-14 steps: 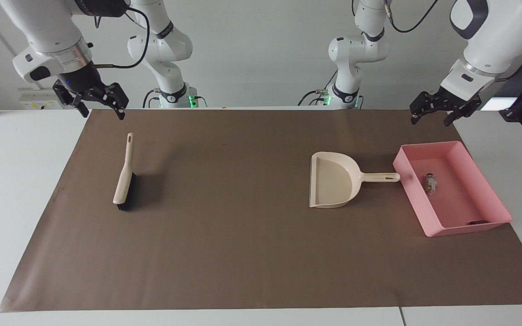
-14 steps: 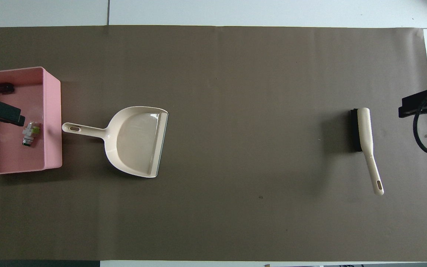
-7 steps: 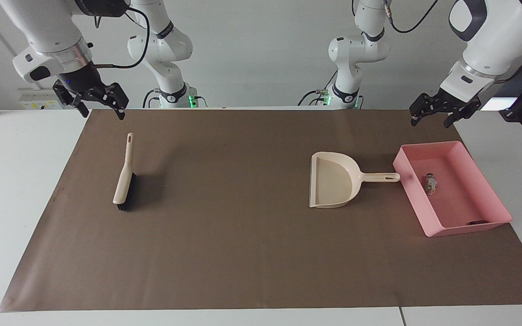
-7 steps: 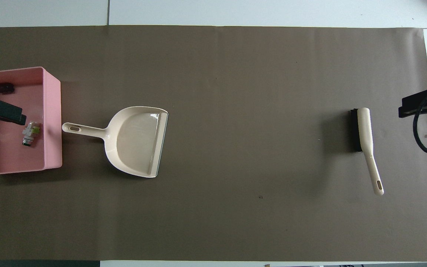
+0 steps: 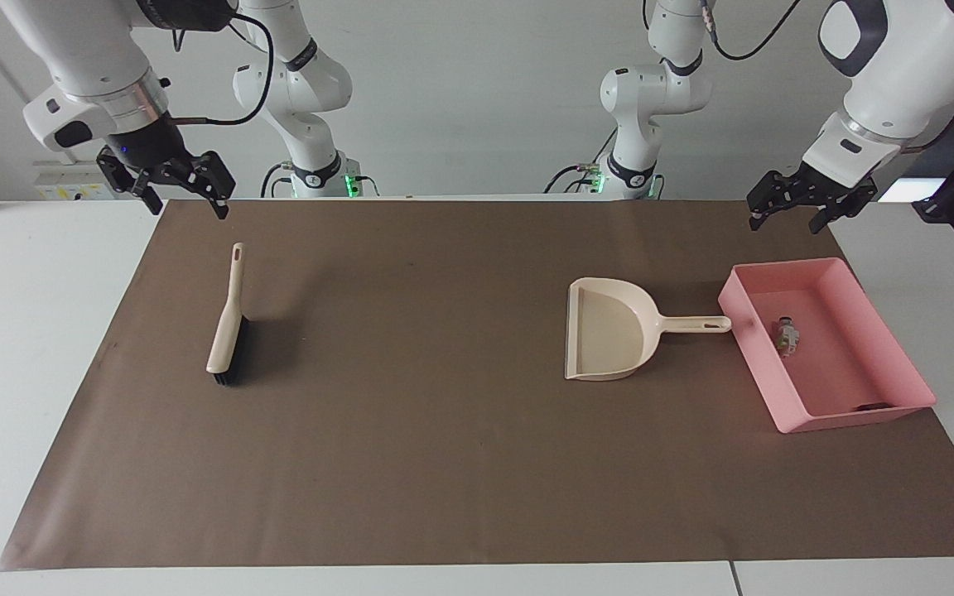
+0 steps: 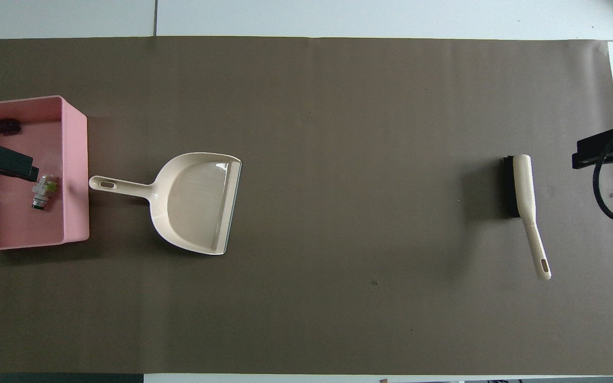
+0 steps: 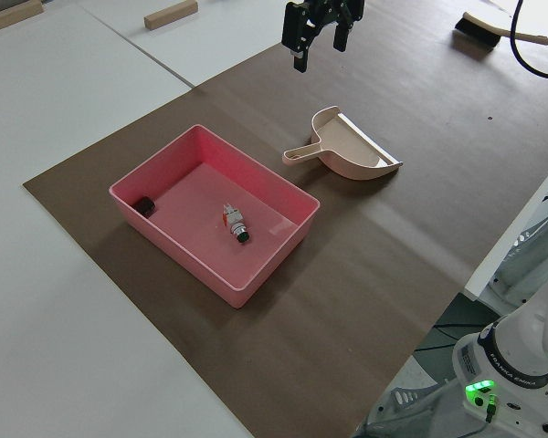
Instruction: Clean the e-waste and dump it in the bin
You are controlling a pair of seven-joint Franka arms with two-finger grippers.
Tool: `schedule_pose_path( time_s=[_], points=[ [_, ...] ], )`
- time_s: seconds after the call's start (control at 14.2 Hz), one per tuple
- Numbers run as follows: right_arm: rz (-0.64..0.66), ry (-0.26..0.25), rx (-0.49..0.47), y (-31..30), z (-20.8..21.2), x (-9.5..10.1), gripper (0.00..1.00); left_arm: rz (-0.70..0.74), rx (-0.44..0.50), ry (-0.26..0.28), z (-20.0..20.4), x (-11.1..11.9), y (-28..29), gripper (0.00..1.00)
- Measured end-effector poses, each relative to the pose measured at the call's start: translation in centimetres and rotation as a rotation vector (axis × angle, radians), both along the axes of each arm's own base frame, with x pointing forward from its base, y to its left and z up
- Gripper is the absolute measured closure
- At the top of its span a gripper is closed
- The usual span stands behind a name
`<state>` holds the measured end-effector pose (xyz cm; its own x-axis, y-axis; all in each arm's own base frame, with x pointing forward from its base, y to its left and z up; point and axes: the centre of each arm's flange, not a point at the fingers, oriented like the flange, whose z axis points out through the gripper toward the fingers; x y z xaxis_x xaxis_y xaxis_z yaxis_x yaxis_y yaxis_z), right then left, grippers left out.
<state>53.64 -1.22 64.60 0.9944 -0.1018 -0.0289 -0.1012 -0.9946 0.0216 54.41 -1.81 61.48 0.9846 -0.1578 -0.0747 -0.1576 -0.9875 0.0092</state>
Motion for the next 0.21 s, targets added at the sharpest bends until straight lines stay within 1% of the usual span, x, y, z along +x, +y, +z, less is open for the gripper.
schedule_pose_path(
  time_s=[0.21],
  points=[
    [0.0, 0.0, 0.0, 0.0, 0.0, 0.0, 0.0, 0.0, 0.0, -0.004, 0.03, -0.11, 0.0, 0.01]
  ],
)
